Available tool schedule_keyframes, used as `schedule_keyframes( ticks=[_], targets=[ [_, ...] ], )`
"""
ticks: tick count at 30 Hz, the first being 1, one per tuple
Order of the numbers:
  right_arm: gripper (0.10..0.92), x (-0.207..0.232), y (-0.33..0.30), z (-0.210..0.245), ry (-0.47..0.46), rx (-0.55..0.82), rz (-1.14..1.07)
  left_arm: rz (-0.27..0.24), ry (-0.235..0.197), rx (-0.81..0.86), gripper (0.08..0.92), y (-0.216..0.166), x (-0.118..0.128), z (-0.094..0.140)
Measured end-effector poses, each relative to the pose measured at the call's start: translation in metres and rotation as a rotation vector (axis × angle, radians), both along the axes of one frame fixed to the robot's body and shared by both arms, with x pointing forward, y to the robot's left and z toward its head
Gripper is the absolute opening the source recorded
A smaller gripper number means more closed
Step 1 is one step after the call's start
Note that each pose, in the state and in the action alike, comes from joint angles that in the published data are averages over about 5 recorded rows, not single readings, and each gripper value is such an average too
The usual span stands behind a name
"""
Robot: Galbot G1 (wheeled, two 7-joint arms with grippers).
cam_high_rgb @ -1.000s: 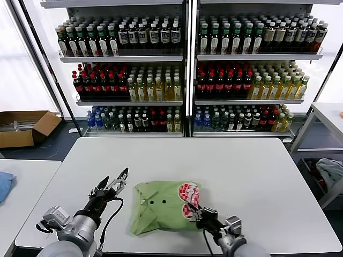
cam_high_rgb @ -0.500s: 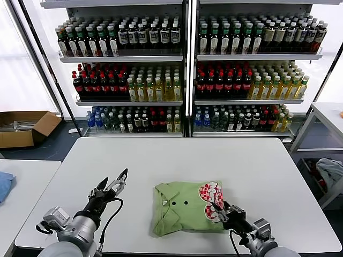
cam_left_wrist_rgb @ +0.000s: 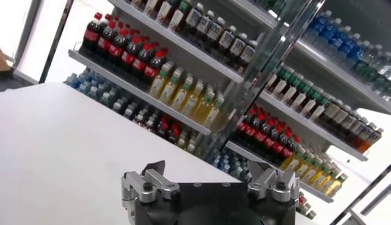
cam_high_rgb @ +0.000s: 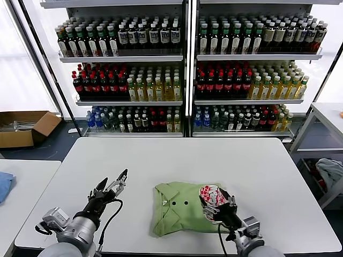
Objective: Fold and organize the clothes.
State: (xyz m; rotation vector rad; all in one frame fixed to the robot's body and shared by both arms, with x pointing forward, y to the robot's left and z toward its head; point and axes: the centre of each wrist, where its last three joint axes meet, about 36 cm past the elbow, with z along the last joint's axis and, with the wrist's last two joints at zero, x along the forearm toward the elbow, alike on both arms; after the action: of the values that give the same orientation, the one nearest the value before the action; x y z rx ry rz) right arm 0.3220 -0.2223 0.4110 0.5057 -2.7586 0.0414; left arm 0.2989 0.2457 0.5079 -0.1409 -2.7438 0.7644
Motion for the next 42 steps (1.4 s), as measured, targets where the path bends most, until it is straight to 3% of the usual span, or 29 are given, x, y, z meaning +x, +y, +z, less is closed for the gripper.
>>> schedule_keyframes(
  ticks=[10,20,32,36,42],
  targets=[
    [0.823,0.012,0.02,-0.031,0.109,-0.008,-0.024,0.014,0.004,-0.003,0.823,0.003,-0.004,-0.002],
    [0.823,0.015,0.052,-0.001,0.03,0.057,0.014,0.014,0.0,0.007,0.823,0.002,-0.004,-0.001],
    [0.823,0.013,0.075,-0.024,0.078,-0.025,0.051,0.022,0.012,0.009,0.823,0.004,-0.007,-0.006],
    [0.823,0.011,0.073,-0.012,0.045,-0.016,0.049,0.022,0.008,0.01,0.823,0.004,-0.005,-0.006],
    [0.823,0.008,0.057,0.02,-0.074,0.03,0.043,0.023,-0.002,0.027,0.823,0.007,-0.004,-0.007]
  ],
)
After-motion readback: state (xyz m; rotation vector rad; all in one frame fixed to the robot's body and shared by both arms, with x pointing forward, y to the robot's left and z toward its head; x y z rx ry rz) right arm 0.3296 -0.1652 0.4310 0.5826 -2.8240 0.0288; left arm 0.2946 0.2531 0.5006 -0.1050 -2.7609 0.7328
